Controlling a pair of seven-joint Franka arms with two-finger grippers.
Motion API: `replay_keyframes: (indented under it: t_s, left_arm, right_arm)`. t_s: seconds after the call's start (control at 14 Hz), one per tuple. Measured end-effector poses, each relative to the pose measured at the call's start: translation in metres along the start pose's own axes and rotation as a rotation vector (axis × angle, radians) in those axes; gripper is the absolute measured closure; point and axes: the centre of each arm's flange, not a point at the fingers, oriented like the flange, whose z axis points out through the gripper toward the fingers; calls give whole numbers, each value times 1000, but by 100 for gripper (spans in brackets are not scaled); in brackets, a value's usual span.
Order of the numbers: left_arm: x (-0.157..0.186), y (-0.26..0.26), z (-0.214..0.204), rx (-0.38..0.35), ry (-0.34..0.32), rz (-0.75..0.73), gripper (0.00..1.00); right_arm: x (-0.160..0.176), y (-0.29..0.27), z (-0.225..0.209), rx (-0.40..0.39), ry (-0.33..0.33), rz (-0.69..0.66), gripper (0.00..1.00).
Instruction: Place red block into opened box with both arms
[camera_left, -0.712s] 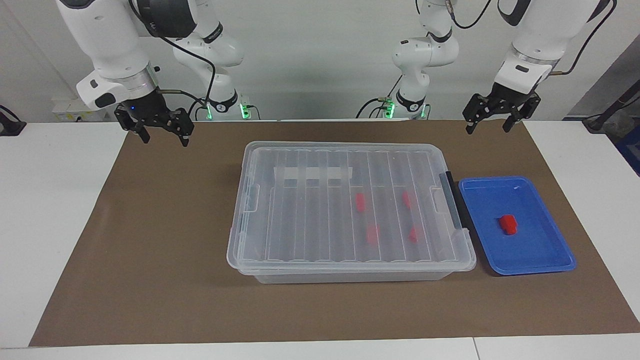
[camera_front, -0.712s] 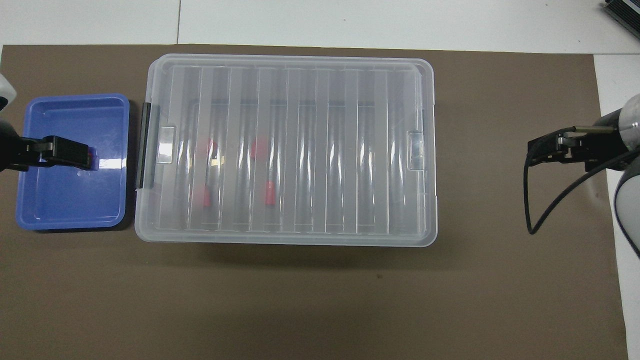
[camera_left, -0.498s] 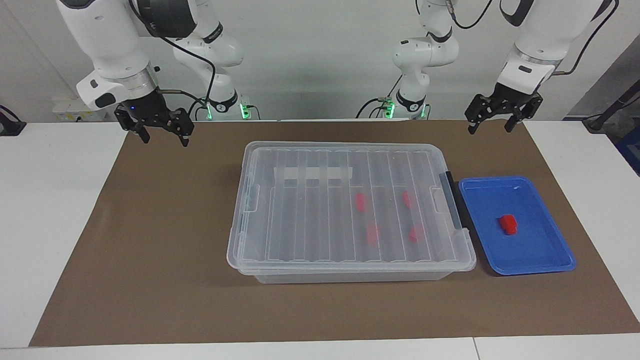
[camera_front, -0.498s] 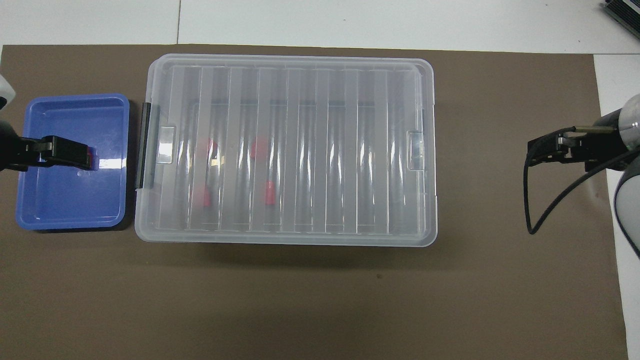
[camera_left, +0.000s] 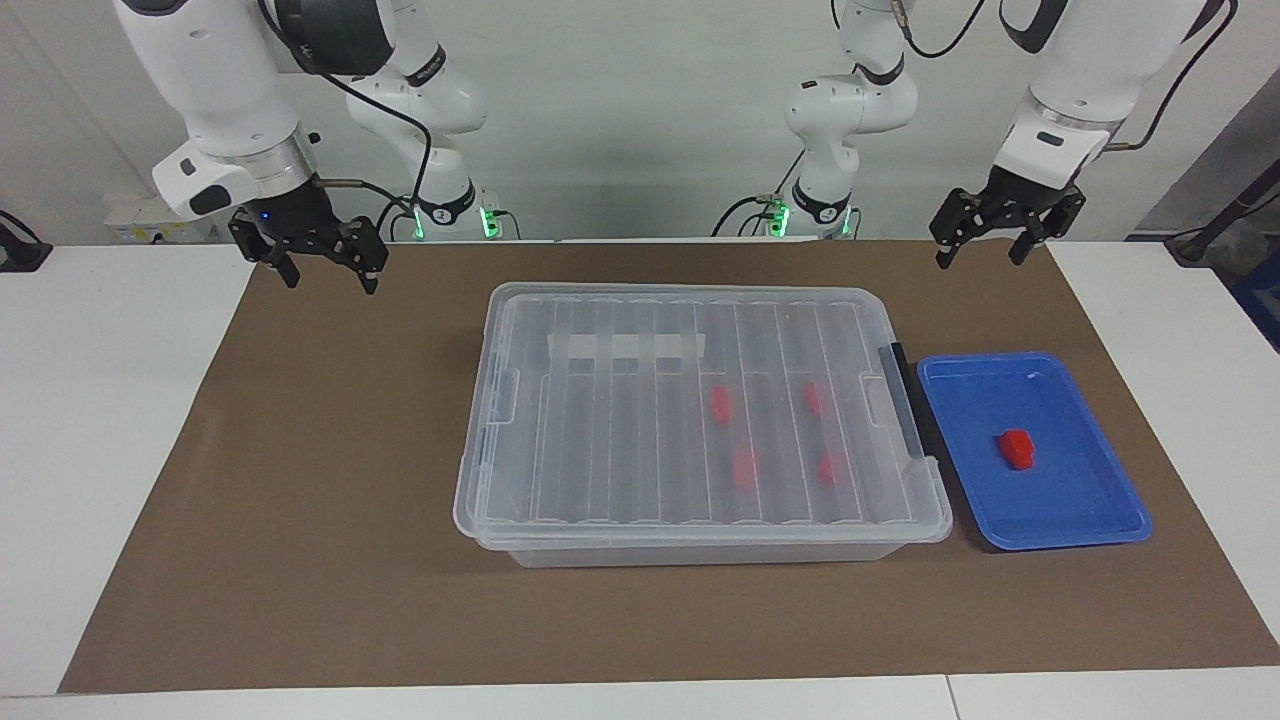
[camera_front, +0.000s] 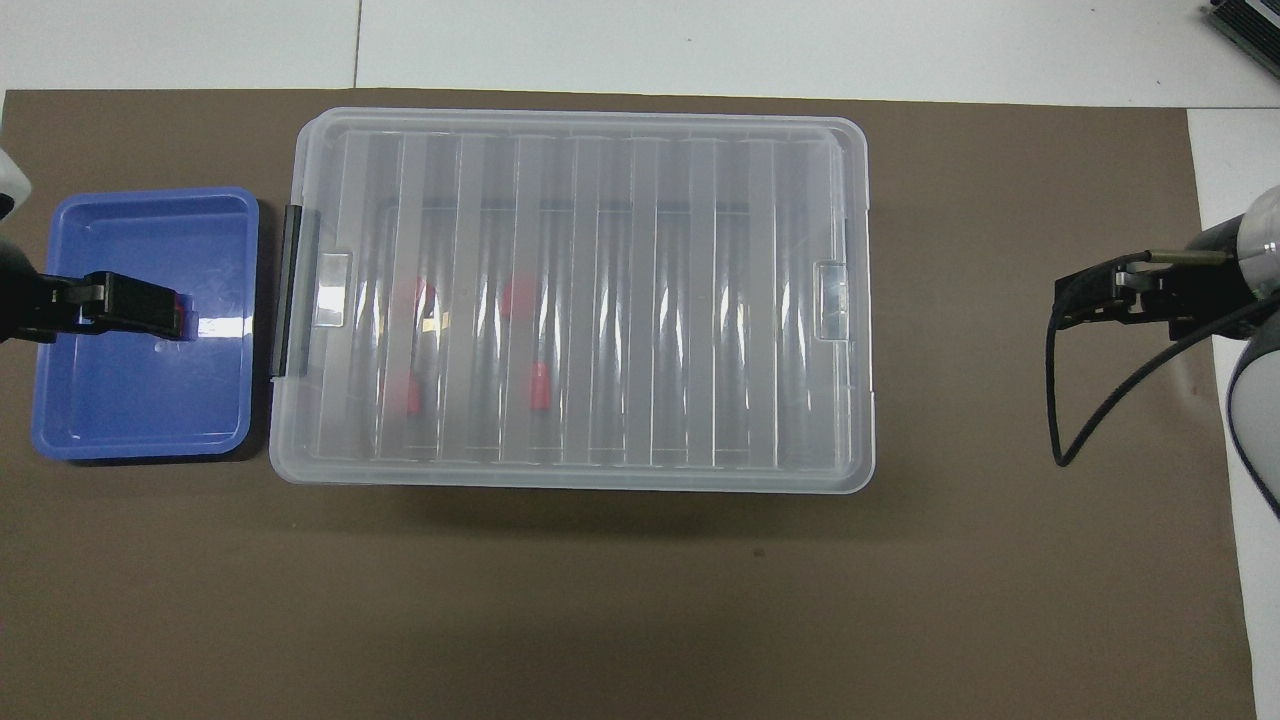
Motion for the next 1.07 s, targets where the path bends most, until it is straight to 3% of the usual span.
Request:
replay_keyframes:
  t_s: [0.28, 0.64, 1.07]
  left_arm:
    - [0, 0, 0, 0, 0, 0, 0]
    - [0, 0, 0, 0, 0, 0, 0]
    - [0, 0, 0, 0, 0, 0, 0]
  right_arm:
    - [1, 0, 0, 1, 7, 0, 0]
    - [10, -7, 14, 13, 71, 0, 3]
    - [14, -66, 51, 42, 128, 55, 4]
